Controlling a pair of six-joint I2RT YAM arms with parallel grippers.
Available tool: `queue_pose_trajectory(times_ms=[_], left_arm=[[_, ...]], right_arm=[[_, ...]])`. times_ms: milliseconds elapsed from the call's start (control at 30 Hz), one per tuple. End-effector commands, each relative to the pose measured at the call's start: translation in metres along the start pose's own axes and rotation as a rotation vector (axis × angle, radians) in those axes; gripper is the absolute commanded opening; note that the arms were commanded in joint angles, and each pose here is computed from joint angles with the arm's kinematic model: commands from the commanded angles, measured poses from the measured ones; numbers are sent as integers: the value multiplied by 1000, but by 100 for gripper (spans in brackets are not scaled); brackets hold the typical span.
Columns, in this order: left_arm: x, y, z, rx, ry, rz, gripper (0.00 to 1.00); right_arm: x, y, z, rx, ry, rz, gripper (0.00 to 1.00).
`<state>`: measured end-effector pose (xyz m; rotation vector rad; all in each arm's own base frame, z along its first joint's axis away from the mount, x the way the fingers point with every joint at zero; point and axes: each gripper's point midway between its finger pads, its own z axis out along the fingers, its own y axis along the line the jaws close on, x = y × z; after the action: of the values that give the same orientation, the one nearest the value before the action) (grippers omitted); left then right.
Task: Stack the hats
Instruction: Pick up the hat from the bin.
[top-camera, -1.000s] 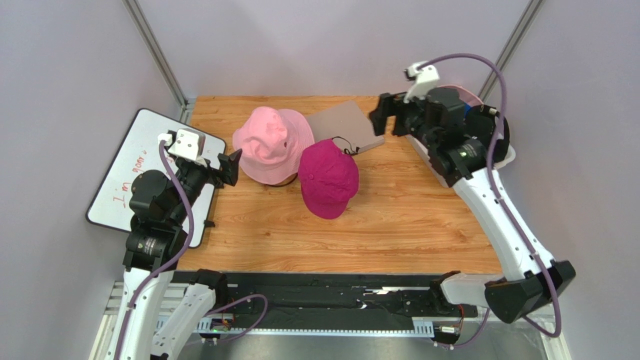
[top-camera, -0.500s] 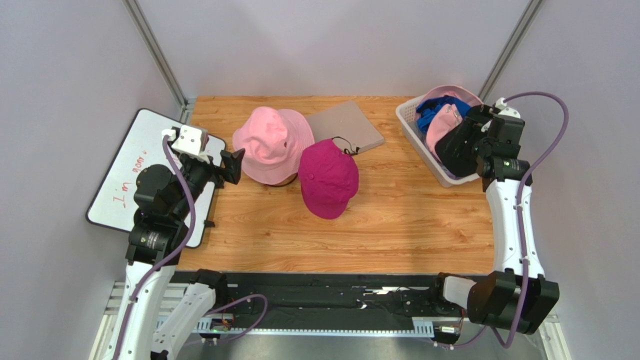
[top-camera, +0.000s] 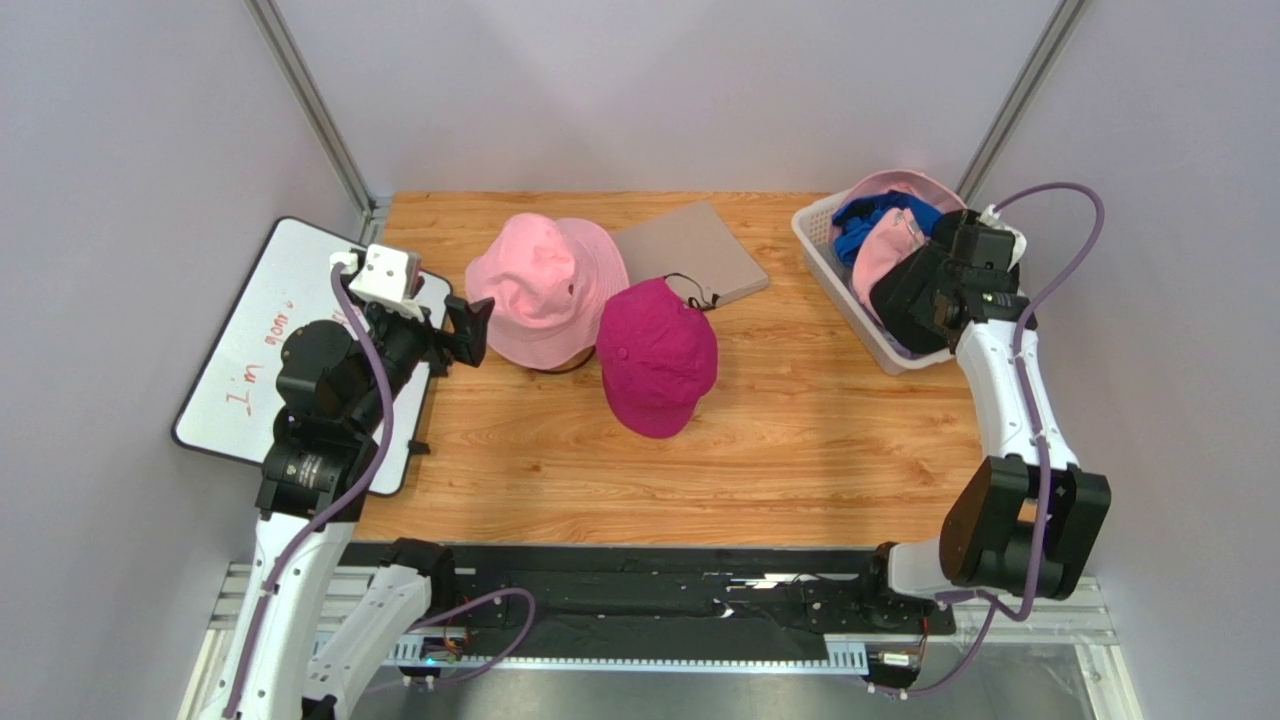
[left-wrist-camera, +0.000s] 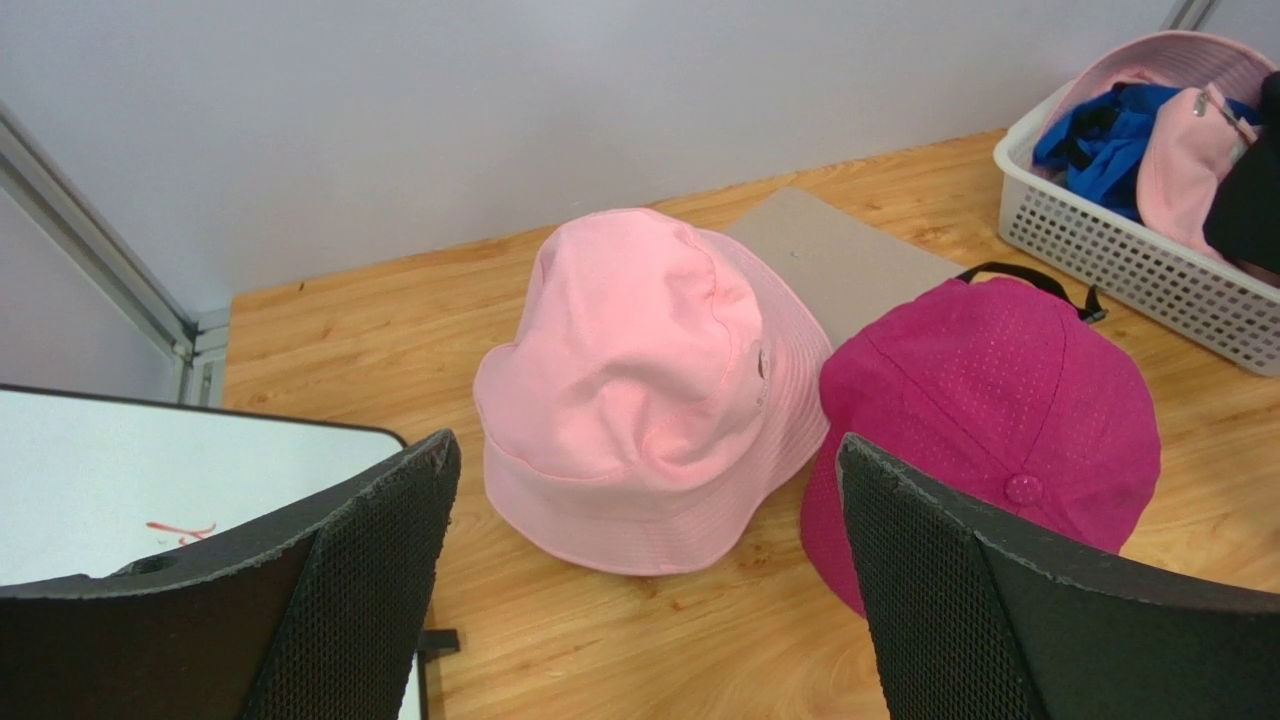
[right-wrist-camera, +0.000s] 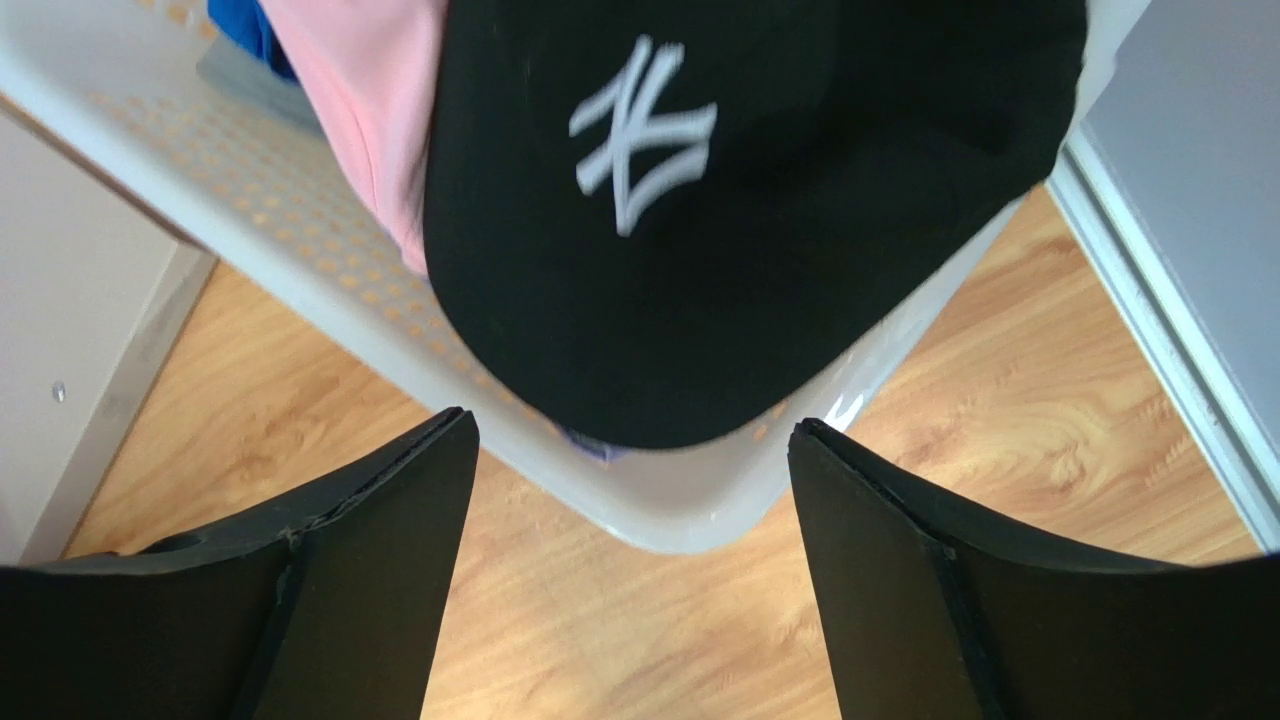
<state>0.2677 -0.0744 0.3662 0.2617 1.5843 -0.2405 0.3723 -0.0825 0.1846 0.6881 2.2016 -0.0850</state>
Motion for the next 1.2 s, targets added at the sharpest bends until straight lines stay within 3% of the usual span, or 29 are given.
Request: queue_pose_trajectory(times_ms=[0,300,400,500,533,567,600,800,967,1167], left_arm=[[-14,-1,-3,2,-31,-10,99],[-13,-2,-2,11,-28,-11,99],[-13,-3,-2,14,-27,-12,99],[-12,-3,-2,17,-25,-12,99],[-12,-3,-2,16,-25,-11,99],[-12,-3,-2,17,-25,-12,99],[-12,-4,-1,22,-25,-14,99],[-12,-12,1,65,-25,-24,97],[-12,-37,8,212,-13,-62,93],[-20,-78,16,392,-6,-230,91]], right_arm=[[-64,5,5,44,-172,62,81],[-88,-1,64,151,-138,61,76],[-90,-3,76,157,-132,65,71],[-90,-7,81,164,-123,59,47],[-91,-4,80,140,-119,59,15],[-91,-5,80,137,-115,58,3],[-96,-5,76,129,-125,52,0],[-135,-8,29,136,-216,19,0],[-179,13,-66,-8,-384,58,0],[-186,60,-159,-222,-507,42,0]])
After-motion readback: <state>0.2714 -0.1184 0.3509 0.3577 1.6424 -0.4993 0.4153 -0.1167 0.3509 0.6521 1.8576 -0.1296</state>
